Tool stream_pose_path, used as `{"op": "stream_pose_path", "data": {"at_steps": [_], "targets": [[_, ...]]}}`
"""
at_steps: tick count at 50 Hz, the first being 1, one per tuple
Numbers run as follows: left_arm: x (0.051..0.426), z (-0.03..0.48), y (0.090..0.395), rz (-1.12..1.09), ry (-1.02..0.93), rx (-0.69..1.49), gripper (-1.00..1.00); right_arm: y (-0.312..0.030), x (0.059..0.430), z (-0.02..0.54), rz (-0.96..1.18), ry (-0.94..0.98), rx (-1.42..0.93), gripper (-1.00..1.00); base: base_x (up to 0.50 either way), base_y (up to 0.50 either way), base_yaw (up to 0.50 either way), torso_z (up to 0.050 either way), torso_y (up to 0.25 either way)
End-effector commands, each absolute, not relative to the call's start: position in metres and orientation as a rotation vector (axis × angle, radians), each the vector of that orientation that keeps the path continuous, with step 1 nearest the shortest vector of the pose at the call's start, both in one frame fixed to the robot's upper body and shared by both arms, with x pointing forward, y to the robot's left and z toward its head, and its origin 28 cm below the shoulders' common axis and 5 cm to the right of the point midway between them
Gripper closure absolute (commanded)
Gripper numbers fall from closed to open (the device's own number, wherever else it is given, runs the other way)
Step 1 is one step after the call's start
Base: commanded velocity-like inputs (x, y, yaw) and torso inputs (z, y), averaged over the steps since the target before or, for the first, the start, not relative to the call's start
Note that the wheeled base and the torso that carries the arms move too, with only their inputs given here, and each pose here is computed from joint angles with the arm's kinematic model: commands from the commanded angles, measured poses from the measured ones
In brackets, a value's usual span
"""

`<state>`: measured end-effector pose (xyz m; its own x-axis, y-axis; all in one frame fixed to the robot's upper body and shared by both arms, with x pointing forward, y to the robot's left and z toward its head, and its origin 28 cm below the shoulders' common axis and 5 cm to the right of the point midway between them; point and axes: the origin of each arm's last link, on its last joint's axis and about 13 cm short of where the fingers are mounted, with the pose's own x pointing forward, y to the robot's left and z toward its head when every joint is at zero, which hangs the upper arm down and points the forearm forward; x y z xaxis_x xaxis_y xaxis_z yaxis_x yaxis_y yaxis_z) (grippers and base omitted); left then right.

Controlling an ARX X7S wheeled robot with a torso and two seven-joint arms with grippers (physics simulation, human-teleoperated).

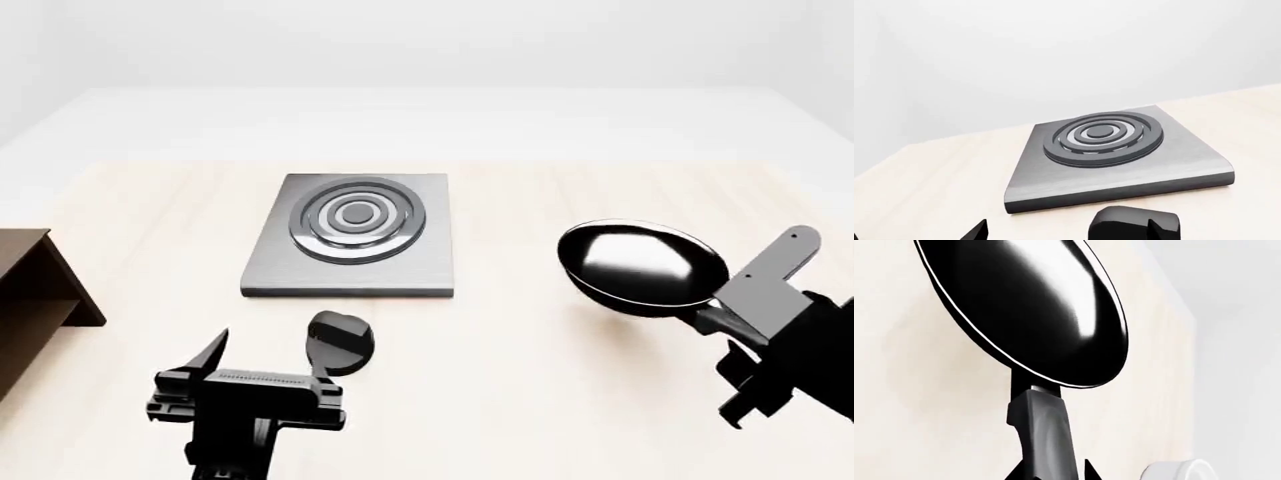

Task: Turn on the stove and put the frying pan on it.

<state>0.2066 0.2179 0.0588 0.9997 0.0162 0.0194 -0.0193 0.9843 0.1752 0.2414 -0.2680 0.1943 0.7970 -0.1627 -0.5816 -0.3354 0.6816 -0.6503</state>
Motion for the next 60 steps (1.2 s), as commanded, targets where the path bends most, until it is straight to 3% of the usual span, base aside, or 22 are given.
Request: {"op": "stream_pose_path", "data": {"at_steps": [1,30,60], "targets": [[0.207,0.057,0.218,0.002,-0.021,0.178,-1.00,-0.263,0.261,0.232,0.031,0.452,-0.867,1.00,0.00,0.00,0.00,0.000,0.000],[0.207,0.056,0.220,0.017,-0.025,0.157,-1.00,-0.233,0.306,0.255,-0.001,0.213,-0.816,1.00,0.00,0.00,0.00,0.000,0.002],[0.206,0.054,0.225,-0.002,-0.023,0.065,-1.00,-0.178,0.358,0.258,0.062,0.056,-0.799,1.00,0.00,0.00,0.00,0.000,0.002]]}}
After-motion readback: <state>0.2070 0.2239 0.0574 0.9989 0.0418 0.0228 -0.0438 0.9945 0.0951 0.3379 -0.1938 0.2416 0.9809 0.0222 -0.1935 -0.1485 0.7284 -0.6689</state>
